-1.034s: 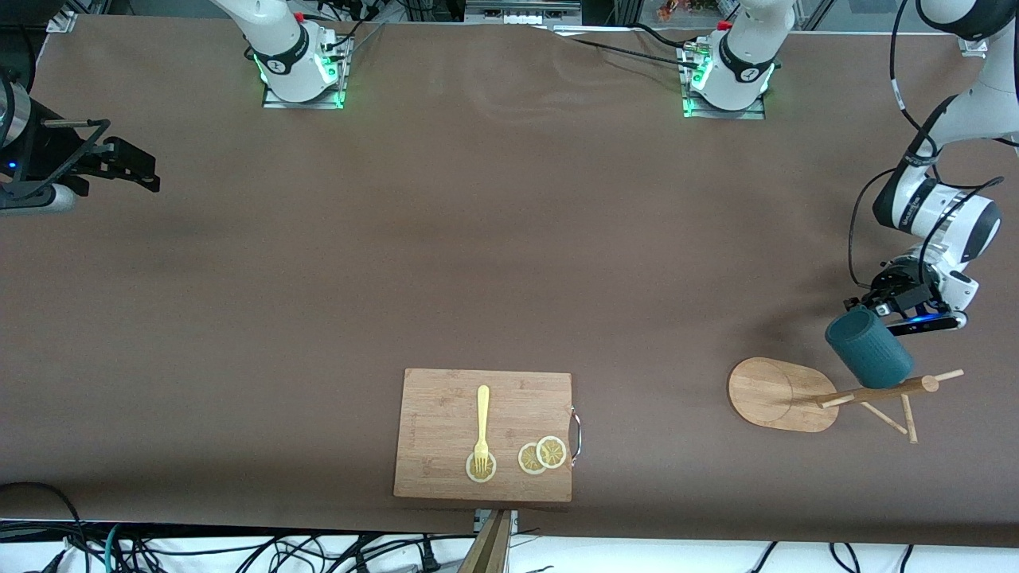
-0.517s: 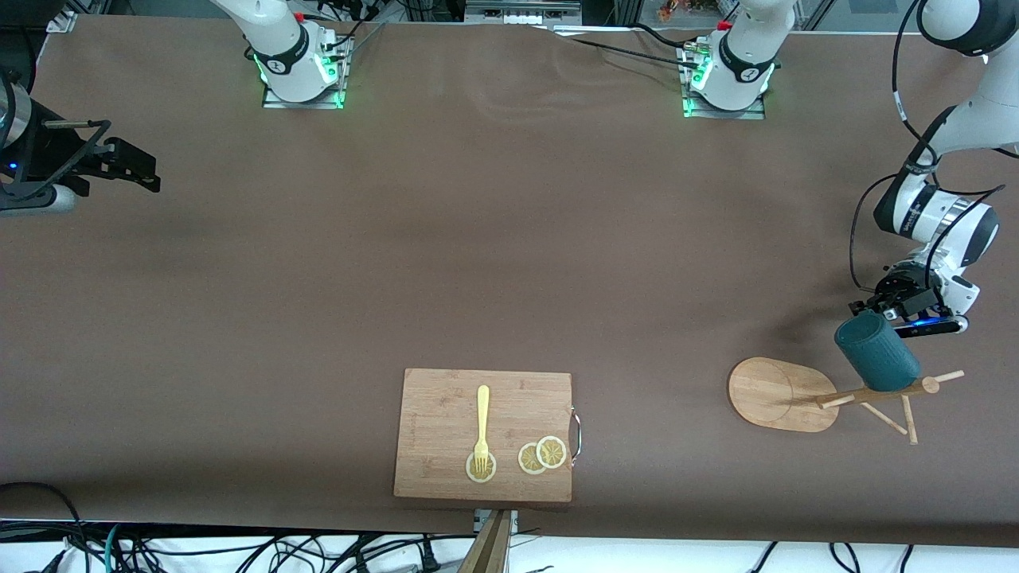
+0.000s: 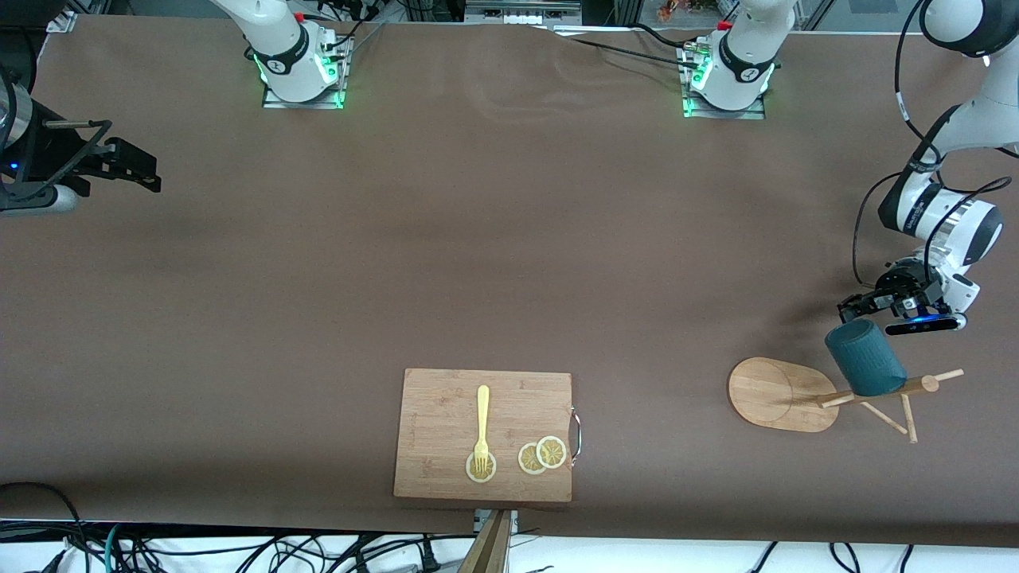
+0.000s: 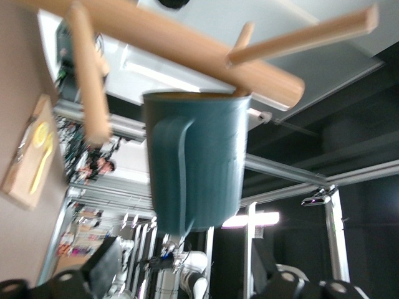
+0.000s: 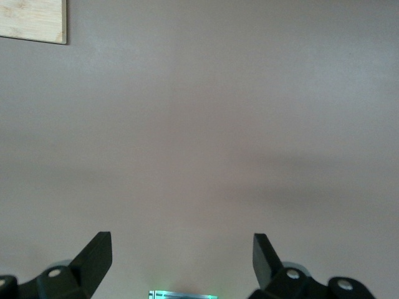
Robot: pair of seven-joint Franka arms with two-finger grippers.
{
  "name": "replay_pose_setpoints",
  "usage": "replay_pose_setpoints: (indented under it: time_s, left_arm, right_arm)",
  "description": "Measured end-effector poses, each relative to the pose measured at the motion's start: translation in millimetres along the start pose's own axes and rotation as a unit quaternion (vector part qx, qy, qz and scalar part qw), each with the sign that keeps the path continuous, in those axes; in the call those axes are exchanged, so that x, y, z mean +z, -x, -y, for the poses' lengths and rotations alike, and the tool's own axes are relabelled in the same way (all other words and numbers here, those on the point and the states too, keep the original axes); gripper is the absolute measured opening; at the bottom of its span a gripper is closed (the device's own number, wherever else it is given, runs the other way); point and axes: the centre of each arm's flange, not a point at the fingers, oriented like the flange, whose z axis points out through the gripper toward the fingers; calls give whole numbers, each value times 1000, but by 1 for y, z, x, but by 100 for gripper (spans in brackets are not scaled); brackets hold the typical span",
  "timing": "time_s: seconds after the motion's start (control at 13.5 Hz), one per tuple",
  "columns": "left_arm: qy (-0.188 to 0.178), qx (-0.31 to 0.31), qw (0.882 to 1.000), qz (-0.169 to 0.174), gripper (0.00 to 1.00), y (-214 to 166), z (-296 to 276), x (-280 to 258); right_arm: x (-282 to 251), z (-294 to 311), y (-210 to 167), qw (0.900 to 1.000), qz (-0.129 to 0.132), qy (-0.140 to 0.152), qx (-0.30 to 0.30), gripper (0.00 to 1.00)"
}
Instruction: Pass cup and hang on rack
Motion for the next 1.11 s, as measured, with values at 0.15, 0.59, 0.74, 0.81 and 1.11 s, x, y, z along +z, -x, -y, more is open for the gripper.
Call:
replay_pose_setpoints:
  time_s: [0.15,0.59,0.74,0.81,1.11]
  left_arm:
    - [-50,-14,998,47,100,12,2,-9]
    - [-248,-42,934,253,100,67,-64,5]
    - [-338,-50,895,285,100,80,-119,53]
    - [-392,-52,870,294,100,86,-149,84]
    - [-585,14,747,316,100,119,-227,215]
  right_arm:
    - [0,2,0,1000,0,0,-1,100]
    - [0,4,0,1000,0,0,-4,100]
    - [0,5,0,1000,0,0,-5,100]
    - [0,5,0,1000,0,0,-5,100]
    - [0,13,-1,1000,0,0,-13,100]
